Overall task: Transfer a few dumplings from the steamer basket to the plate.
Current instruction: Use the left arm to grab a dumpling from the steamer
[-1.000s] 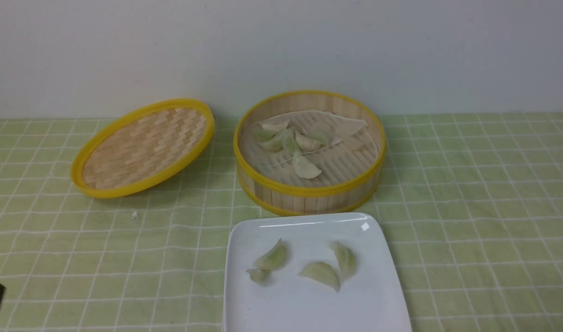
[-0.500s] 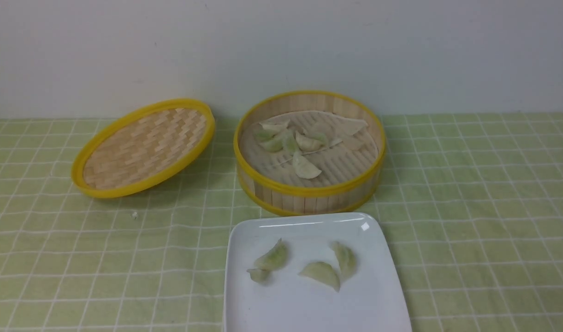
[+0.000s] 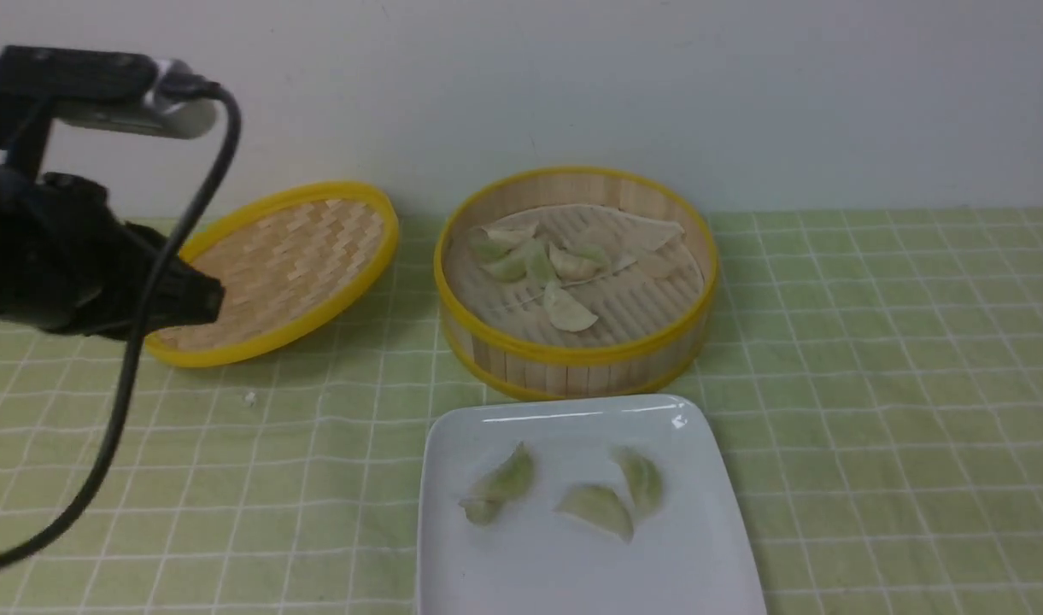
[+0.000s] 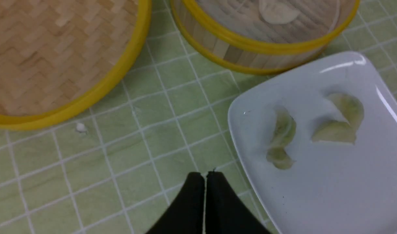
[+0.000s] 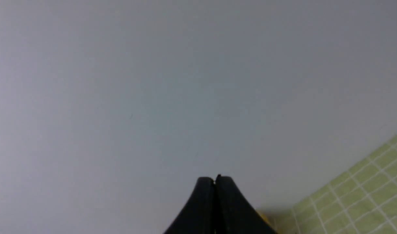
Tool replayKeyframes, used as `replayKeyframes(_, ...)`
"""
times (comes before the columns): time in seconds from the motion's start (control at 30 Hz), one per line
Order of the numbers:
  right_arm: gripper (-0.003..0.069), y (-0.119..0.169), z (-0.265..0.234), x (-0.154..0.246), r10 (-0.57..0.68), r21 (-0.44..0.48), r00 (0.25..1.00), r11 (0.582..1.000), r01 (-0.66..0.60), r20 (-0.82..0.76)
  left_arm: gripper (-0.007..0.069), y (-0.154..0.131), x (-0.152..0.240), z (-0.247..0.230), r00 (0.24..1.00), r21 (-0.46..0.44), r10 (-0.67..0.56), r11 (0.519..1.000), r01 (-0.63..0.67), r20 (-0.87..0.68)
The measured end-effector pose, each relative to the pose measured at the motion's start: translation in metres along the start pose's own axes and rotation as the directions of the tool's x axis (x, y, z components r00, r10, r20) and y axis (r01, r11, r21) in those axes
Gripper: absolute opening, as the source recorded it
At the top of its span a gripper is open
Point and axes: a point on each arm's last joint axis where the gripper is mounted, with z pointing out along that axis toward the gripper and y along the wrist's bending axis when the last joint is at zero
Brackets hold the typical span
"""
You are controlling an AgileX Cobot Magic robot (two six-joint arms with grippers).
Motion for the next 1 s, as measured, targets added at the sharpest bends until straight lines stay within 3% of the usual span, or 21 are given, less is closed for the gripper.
replayKeyframes(0.1,-0.0010,0.033,0.015,-0.022,-0.159,0.043,0.947,0.983,0.178,-0.280,-0.0006,0.003,-0.030,0.029,0.995,0.057,0.092,0.994,-0.090,-0.036)
replayKeyframes(0.13,-0.0010,0.038,0.017,-0.026,-0.181,0.016,0.921,0.980,0.199,-0.345,-0.0006,0.003,-0.036,0.035,0.994,0.067,0.105,0.993,-0.102,-0.042)
replayKeyframes(0.17,-0.0010,0.041,0.027,-0.029,-0.219,0.073,0.871,0.958,0.278,-0.440,-0.0006,0.001,-0.045,0.044,0.991,0.091,0.122,0.989,-0.117,-0.053)
replayKeyframes(0.27,-0.0010,0.052,0.051,-0.043,-0.273,0.028,0.687,0.919,0.394,-0.673,-0.0006,0.000,-0.068,0.072,0.982,0.149,0.164,0.978,-0.148,-0.098)
replayKeyframes(0.37,-0.0010,0.055,0.073,-0.050,-0.291,-0.013,0.527,0.884,0.468,-0.799,-0.0006,-0.002,-0.087,0.104,0.967,0.187,0.215,0.964,-0.188,-0.139)
replayKeyframes(0.43,-0.0010,0.057,0.084,-0.053,-0.294,-0.031,0.488,0.878,0.478,-0.822,-0.0006,-0.005,-0.098,0.126,0.953,0.186,0.261,0.955,-0.232,-0.152)
replayKeyframes(0.6,-0.0010,0.058,0.093,-0.051,-0.285,-0.046,0.471,0.888,0.457,-0.835,0.0011,-0.015,-0.114,0.166,0.916,0.163,0.364,0.927,-0.338,-0.170)
replayKeyframes(0.7,-0.0010,0.059,0.093,-0.050,-0.283,-0.051,0.468,0.892,0.449,-0.837,0.0062,-0.024,-0.119,0.195,0.881,0.123,0.432,0.901,-0.415,-0.193)
replayKeyframes(1.0,-0.0010,0.059,0.093,-0.050,-0.283,-0.051,0.468,0.893,0.448,-0.837,0.0301,-0.023,-0.109,0.267,0.872,0.036,0.460,0.887,-0.461,-0.164)
